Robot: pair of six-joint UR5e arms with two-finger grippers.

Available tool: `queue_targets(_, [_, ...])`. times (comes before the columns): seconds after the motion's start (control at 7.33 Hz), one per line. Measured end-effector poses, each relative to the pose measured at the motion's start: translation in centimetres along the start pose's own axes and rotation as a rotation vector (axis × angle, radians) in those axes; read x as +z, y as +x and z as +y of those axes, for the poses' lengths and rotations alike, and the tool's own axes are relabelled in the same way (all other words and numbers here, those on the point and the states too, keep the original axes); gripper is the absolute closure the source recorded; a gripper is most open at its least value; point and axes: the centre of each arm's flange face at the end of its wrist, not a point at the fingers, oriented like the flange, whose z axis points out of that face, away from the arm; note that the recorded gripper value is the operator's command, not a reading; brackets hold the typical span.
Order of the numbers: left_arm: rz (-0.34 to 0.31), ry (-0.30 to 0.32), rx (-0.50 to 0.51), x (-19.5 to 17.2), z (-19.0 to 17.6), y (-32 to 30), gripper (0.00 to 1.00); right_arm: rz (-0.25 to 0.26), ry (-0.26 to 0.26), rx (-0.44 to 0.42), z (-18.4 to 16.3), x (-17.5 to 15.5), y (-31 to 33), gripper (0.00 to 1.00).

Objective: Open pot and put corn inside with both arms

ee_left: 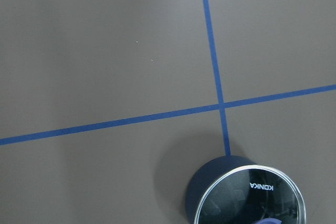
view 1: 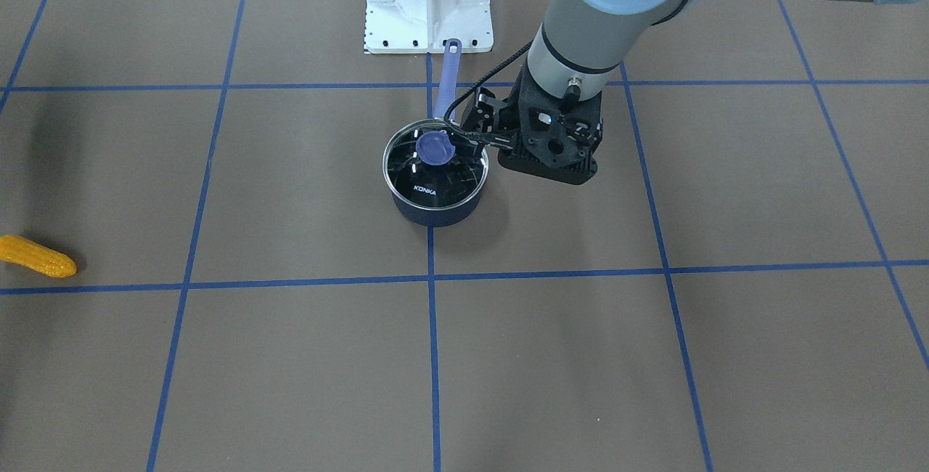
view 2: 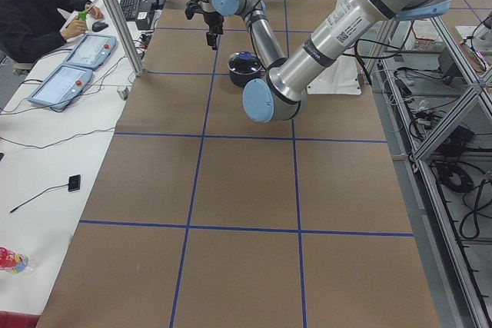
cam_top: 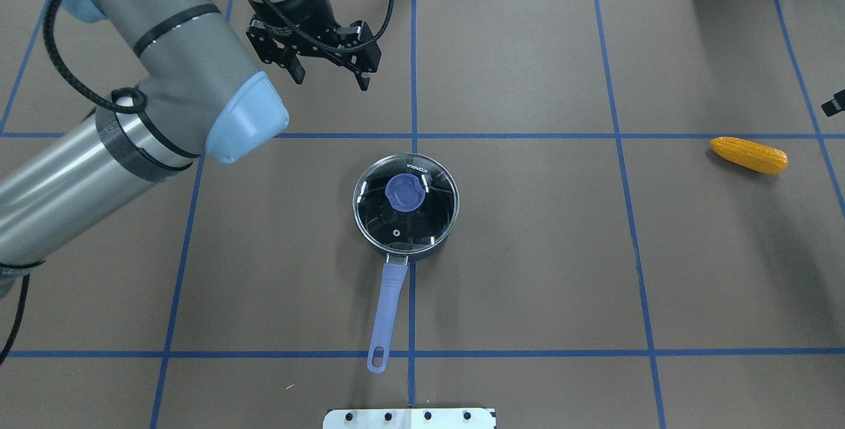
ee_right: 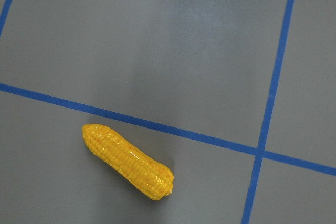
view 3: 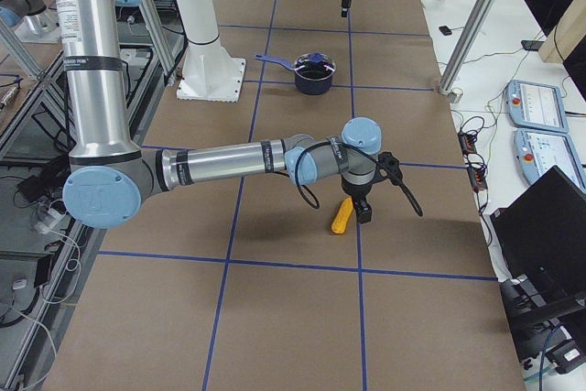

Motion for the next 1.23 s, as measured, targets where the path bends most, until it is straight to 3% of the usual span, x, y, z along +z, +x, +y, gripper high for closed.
queue_targets(0.55, [-0.026,0.024,0.090,5.1,3.1,4.1,0.01,-0.033,-0.020,-0.148,-4.3,2.2,-3.7,0.02])
queue_targets(0.95, [-0.016,-0.010,0.129,7.2,4.9,5.9,0.01,-0.045,-0.072,-0.332,-3.3,5.2,-2.9,0.02])
queue_targets(1.23, [-0.012,-0.012,0.137,7.4,5.1,6.2,0.01,-0.057,-0.109,-0.407,-2.7,7.2,-1.9,0.02])
